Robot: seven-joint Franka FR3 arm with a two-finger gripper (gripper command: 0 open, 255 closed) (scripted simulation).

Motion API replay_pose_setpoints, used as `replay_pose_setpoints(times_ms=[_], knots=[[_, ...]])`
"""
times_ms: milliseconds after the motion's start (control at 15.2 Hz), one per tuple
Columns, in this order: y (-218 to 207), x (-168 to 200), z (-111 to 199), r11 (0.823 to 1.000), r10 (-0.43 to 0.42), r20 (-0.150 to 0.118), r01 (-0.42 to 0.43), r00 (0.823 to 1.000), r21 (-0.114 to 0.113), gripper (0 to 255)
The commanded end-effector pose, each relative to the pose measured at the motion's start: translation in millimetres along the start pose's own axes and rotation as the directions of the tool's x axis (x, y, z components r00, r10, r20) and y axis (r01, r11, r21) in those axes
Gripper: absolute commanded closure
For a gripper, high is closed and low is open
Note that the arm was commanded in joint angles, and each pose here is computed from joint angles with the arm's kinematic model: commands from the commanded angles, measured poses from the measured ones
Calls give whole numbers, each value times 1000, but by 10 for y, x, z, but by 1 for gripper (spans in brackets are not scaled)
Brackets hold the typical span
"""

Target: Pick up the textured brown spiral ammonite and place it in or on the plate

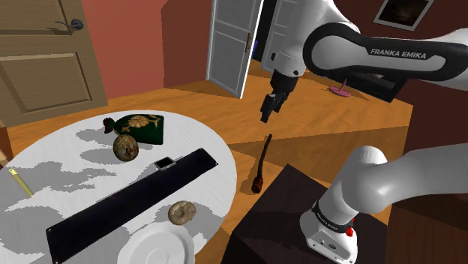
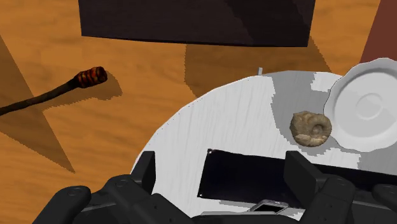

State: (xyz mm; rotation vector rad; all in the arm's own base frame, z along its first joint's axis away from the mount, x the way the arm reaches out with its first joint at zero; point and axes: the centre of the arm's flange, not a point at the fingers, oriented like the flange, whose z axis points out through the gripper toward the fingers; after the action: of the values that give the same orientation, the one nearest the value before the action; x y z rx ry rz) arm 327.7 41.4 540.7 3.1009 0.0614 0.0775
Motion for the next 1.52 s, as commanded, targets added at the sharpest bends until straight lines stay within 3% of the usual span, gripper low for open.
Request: replay_pose_setpoints(times_ms=[0,726,1452], knots=[[-159,98,199,1000,-23,-6,23,1000,-7,0],[-1042,479,1321,988,-148,-23,146,989,-49,0],[-1922,773,2472,959,-271,-35,267,962,-93,0]])
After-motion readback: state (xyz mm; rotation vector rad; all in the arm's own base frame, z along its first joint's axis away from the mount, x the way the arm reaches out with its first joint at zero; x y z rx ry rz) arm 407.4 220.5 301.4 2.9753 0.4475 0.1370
